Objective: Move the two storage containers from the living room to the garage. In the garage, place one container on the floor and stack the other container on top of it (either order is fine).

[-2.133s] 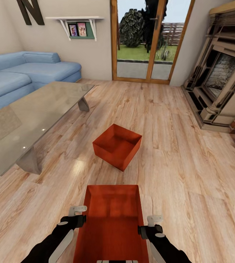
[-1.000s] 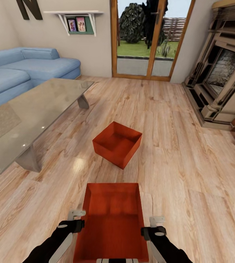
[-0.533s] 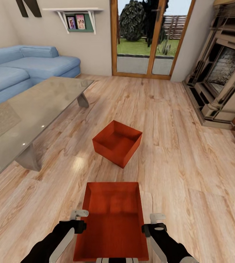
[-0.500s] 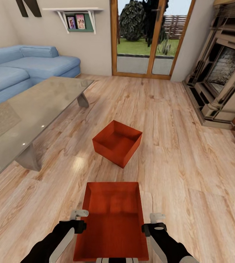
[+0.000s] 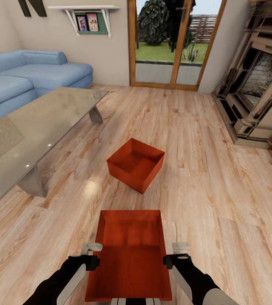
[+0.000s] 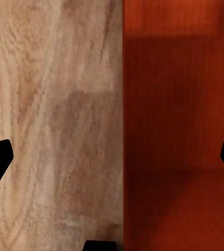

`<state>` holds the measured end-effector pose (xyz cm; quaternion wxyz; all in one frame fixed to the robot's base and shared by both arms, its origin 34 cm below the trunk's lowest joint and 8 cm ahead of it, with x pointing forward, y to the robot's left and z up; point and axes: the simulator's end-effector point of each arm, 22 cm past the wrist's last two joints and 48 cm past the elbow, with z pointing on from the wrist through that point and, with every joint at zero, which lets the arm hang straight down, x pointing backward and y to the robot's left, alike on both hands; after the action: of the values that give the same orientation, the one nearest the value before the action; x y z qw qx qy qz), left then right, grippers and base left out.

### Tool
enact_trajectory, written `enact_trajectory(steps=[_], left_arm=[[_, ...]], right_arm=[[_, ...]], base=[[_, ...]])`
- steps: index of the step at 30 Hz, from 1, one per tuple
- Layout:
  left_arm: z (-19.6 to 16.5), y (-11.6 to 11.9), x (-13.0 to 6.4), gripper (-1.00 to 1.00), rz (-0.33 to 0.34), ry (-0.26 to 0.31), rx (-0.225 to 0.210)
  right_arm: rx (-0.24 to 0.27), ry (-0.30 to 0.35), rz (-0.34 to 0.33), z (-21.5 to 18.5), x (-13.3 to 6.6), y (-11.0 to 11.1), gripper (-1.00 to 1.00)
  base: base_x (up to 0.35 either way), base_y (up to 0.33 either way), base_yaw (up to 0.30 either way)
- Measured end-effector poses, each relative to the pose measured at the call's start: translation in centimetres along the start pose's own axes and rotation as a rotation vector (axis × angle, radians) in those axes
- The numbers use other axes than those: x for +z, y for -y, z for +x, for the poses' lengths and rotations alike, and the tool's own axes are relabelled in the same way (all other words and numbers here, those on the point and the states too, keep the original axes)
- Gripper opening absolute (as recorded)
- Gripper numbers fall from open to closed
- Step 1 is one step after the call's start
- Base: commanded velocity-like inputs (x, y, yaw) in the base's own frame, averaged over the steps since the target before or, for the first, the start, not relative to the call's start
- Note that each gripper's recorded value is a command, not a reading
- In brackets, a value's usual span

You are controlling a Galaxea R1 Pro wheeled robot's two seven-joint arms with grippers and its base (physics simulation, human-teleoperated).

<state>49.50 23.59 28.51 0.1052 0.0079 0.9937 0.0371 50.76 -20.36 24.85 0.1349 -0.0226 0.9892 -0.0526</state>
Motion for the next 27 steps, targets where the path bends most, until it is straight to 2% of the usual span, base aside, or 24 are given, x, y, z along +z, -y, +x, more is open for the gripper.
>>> enact_trajectory(steps=[27], left_arm=[[1.0, 0.0, 0.7, 1.00, -0.001, -0.024, 0.002]], right_arm=[[0.020, -0.030, -0.032, 1.1, 0.3, -2.0, 1.00]], base=[[0.000, 0.000, 0.000]])
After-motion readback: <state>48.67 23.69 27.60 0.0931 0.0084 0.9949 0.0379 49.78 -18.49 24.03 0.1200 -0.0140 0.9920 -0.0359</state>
